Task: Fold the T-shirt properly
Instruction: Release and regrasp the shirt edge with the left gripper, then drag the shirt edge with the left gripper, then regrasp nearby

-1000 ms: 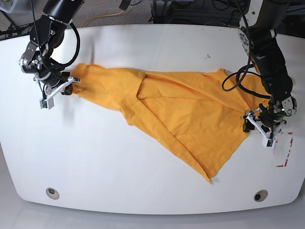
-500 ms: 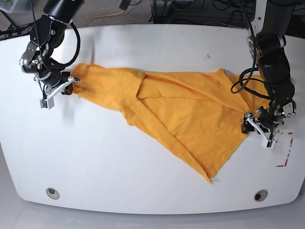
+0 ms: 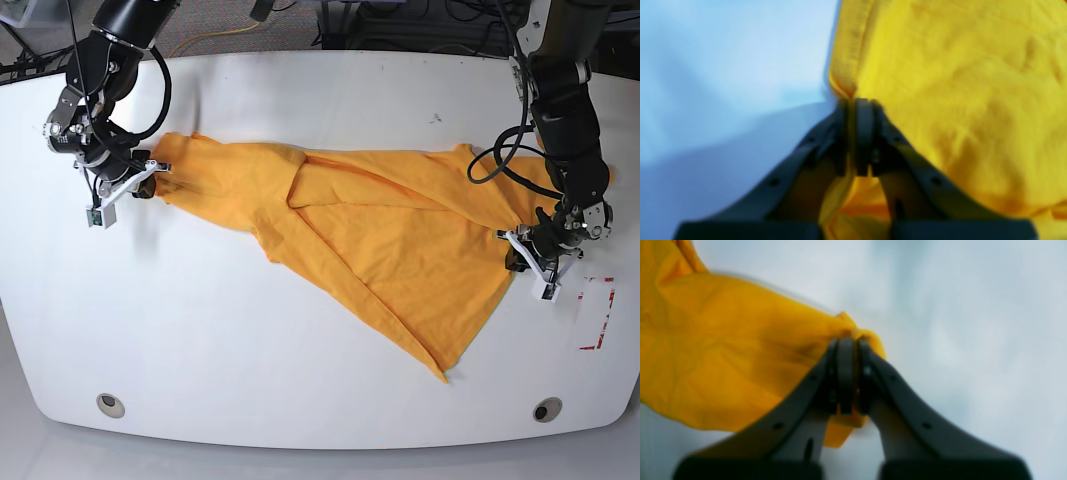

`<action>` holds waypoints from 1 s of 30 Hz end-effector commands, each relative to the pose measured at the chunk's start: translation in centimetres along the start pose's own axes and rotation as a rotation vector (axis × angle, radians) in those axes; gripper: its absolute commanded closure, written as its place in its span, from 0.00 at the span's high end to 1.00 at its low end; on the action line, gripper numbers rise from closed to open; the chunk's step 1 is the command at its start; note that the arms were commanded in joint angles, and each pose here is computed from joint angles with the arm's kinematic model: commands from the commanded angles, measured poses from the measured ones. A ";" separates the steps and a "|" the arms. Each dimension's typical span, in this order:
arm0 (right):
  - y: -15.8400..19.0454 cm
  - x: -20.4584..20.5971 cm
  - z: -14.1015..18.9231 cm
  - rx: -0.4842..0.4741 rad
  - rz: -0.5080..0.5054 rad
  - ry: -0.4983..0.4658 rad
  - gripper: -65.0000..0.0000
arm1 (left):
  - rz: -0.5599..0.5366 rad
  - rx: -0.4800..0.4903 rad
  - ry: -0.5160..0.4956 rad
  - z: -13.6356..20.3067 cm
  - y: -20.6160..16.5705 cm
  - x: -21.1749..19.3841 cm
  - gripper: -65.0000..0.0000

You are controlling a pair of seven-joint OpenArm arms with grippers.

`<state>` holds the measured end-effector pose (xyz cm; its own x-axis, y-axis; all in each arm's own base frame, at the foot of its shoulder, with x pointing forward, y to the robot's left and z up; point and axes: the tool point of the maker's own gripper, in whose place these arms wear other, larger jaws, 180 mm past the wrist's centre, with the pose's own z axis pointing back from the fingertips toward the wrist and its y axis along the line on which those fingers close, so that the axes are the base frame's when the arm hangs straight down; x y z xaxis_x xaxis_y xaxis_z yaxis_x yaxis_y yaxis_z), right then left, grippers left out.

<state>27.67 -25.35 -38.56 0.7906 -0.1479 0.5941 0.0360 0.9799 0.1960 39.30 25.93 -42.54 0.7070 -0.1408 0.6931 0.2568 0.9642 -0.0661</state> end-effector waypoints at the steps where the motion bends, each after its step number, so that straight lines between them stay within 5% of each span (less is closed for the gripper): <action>1: -0.1 1.7 0.5 -0.001 0.021 -0.051 0.00 | -0.059 0.027 0.079 0.7 0.5 -1.3 0.00; 20: -0.1 1.6 0.5 0.000 0.022 -0.047 0.00 | -0.233 0.261 0.235 12.5 1.2 -9.3 0.00; 30: 0.0 1.7 0.5 0.000 0.022 -0.050 0.00 | -0.167 0.351 0.264 16.1 2.0 -11.8 0.01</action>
<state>27.67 -24.92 -38.66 0.7917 -0.1462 0.5932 0.0272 0.9784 0.2048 20.44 32.15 -40.41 0.8373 -0.2990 0.4578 0.1894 0.9440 0.2701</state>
